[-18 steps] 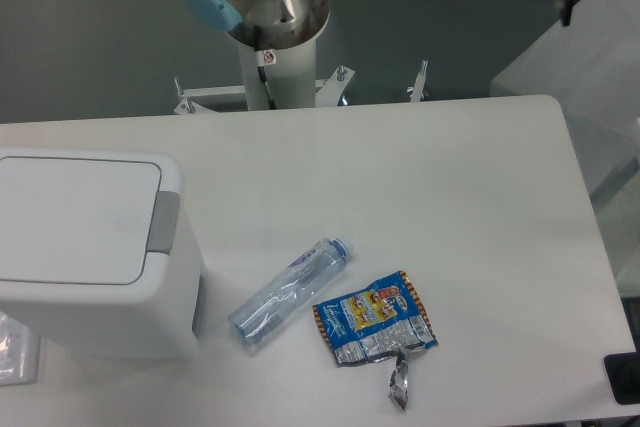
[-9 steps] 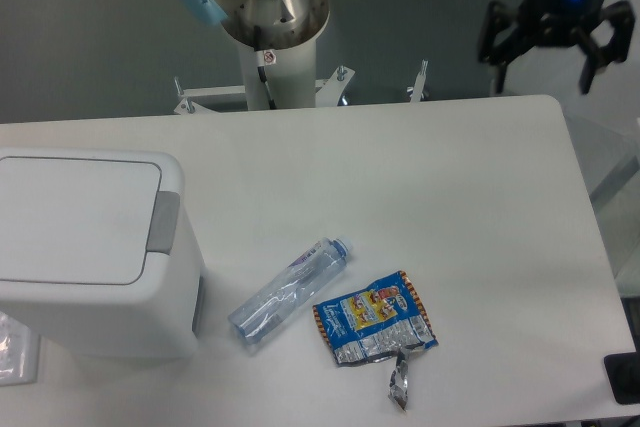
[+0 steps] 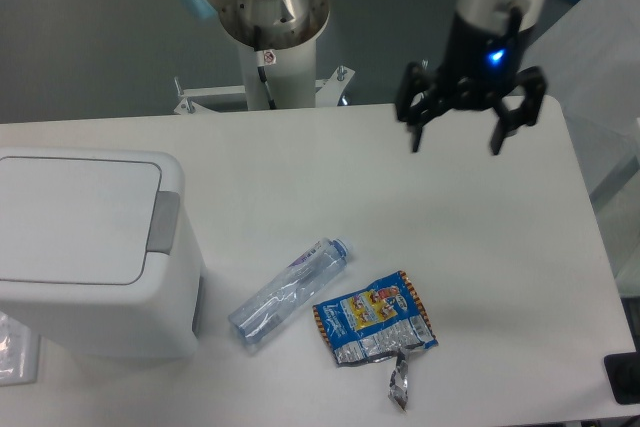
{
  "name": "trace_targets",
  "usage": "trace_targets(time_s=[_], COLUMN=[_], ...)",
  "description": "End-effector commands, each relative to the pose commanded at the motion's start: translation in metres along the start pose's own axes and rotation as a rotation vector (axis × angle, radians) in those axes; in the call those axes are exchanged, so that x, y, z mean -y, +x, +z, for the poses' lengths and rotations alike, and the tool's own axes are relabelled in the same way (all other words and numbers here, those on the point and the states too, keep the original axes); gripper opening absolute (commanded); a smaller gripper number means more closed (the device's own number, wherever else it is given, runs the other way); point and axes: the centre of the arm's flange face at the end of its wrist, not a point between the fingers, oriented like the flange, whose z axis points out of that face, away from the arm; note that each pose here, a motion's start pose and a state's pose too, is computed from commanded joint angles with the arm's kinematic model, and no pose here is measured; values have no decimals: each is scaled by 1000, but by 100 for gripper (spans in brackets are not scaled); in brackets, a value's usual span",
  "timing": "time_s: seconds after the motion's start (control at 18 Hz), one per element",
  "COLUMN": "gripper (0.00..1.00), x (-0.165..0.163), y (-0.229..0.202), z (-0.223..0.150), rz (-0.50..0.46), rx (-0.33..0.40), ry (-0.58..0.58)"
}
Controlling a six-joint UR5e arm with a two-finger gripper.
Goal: Open the trash can
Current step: 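Move the open gripper over the table toward the white trash can lid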
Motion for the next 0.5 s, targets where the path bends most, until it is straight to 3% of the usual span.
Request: trace_targets(time_s=[0.5], gripper=[100], x=[13], y=[82], z=[32], rz=[-56], rx=[-38], ry=[-4])
